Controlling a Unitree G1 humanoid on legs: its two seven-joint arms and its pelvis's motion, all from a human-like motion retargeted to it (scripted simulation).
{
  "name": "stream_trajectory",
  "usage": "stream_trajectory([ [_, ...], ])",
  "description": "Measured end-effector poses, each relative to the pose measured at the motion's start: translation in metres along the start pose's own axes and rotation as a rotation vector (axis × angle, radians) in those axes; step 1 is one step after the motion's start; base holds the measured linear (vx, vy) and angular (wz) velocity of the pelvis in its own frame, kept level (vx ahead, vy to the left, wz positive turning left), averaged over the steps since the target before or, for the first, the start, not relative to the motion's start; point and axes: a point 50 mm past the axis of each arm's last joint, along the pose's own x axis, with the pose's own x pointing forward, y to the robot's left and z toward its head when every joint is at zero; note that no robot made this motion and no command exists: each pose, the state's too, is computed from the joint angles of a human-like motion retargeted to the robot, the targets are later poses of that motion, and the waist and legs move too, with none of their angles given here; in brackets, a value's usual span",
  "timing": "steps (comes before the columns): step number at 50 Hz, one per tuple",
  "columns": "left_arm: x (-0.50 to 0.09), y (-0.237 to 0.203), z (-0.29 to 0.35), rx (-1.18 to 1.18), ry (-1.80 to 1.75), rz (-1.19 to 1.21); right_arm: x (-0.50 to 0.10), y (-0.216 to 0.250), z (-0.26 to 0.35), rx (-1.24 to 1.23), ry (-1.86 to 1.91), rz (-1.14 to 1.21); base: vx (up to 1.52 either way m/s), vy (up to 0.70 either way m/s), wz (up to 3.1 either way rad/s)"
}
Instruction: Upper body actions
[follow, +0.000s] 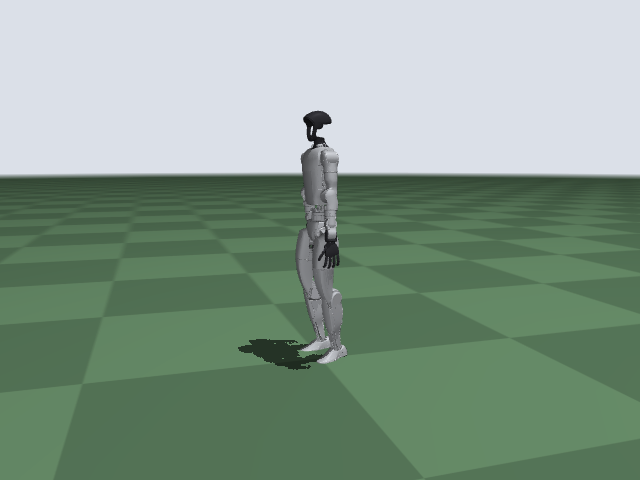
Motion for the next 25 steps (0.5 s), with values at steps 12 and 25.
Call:
stream_trajectory([
  [12,-0.001,-0.011,-0.026,0.022,0.080,-0.023,-0.001,-0.010,0.025,0.050,-0.084,-0.030,0.00,0.00,0.00],
  [25,-0.001,-0.004,-0.016,0.047,0.057,-0.016,-0.002,-0.003,0.012,0.219,-0.005,0.010,-0.02,-0.02,0.52],
])
